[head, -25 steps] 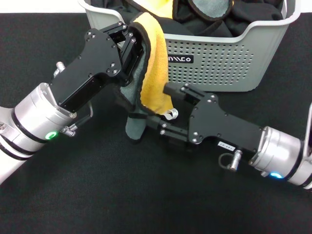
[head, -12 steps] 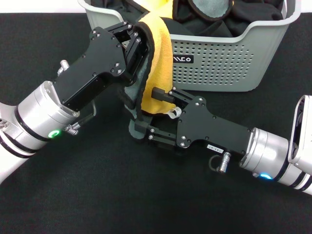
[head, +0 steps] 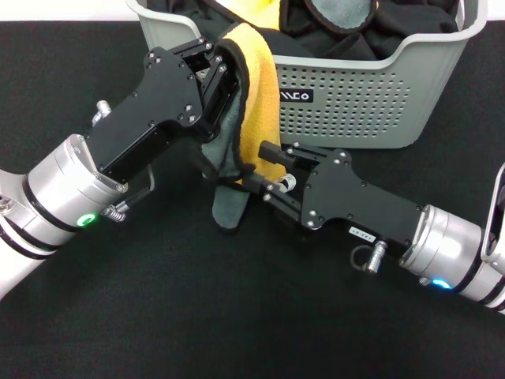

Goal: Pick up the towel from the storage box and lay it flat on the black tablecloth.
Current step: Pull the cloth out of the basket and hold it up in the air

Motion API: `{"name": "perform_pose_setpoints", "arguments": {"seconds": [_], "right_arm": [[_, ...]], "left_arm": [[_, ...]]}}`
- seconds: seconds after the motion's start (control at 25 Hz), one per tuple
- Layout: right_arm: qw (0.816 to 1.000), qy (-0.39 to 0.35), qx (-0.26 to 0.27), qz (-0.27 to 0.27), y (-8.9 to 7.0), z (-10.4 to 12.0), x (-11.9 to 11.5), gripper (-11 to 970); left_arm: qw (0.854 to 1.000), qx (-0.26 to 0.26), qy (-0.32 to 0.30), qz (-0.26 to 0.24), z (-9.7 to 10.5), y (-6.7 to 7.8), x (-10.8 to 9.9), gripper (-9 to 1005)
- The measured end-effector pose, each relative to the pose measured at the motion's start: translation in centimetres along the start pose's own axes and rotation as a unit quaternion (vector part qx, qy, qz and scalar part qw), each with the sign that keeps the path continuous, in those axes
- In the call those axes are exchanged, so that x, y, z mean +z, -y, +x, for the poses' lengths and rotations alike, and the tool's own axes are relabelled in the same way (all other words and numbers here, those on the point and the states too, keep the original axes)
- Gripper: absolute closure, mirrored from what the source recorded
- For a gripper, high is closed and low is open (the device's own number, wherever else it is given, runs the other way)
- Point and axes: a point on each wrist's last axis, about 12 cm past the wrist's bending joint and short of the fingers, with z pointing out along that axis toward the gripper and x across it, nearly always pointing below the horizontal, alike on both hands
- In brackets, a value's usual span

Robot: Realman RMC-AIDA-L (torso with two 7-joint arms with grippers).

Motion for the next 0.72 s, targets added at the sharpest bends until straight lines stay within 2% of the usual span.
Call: {"name": "perform_pose_setpoints", "arguments": {"seconds": [0.08, 0.28, 0.4, 0.6, 0.72], "right_arm": [[1.0, 0.003, 0.0, 0.005, 0.07, -0.01, -0.23, 343], [1.0, 0.009, -0.007, -0.004, 0.04, -0.18, -0.51, 591], [1.0, 0.005, -0.012, -0.015, -0.01, -0.19, -0.42, 820], [0.999, 0.001, -0.024, -0.029, -0.19, -0.13, -0.34, 960], [0.998, 0.002, -0.042, -0.037, -0.45, -0.09, -0.43, 960]], "left_arm": [[1.0, -0.003, -0.001, -0.002, 0.09, 0.07, -0.11, 975], [1.0, -0.008, -0.004, -0.003, 0.26, 0.15, -0.1, 974], [1.0, -0.008, -0.004, -0.003, 0.27, 0.16, -0.1, 973], [1.0, -0.007, -0.004, -0.005, 0.27, 0.14, -0.18, 971], [1.0, -0.005, -0.004, -0.008, 0.26, 0.13, -0.25, 970]]}}
